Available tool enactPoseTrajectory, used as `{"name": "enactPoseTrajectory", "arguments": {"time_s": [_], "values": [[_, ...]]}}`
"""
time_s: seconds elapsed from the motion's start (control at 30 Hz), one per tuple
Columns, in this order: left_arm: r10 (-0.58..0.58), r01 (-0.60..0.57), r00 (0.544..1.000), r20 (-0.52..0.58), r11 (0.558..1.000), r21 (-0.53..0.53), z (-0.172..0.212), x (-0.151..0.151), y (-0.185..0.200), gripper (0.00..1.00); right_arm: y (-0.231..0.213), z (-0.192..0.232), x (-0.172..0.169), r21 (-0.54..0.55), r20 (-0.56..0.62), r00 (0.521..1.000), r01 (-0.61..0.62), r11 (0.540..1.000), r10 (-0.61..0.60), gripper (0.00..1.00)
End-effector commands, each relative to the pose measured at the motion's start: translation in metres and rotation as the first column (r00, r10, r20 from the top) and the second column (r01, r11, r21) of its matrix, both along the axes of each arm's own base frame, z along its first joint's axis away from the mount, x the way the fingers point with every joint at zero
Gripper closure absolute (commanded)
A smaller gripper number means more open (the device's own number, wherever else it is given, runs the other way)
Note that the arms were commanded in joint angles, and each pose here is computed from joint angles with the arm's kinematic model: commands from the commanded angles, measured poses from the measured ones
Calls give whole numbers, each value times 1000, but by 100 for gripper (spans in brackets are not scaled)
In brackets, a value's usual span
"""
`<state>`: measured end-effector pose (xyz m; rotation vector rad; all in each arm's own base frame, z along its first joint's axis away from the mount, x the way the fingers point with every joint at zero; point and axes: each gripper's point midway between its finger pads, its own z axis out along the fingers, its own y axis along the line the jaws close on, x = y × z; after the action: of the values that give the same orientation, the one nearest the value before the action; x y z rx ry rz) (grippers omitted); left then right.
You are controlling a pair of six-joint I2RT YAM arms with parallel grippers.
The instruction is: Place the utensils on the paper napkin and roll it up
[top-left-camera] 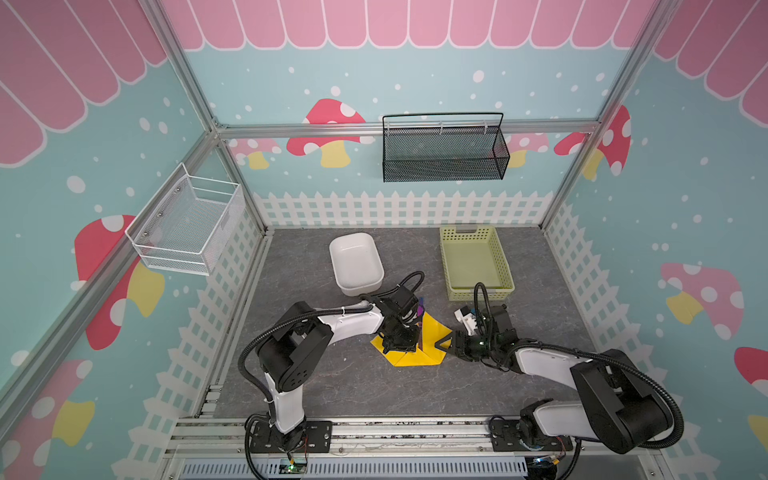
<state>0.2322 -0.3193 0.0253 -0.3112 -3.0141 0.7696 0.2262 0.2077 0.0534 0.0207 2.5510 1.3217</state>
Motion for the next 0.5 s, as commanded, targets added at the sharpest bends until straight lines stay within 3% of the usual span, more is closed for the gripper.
{"name": "enactPoseTrajectory", "arguments": {"time_s": [0.0,0.23,0.47], "values": [[-6,5,1000,16,1000,13,-4,3,1,100,-6,4,14,-58,41,998,49,997,-47,48],[2,-3,1000,22,1000,16,-3,3,3,100,-19,8,26,-174,83,994,80,982,-66,62],[3,-3,1000,16,1000,12,-3,3,2,100,-15,12,27,-159,68,996,60,985,-49,86]]}}
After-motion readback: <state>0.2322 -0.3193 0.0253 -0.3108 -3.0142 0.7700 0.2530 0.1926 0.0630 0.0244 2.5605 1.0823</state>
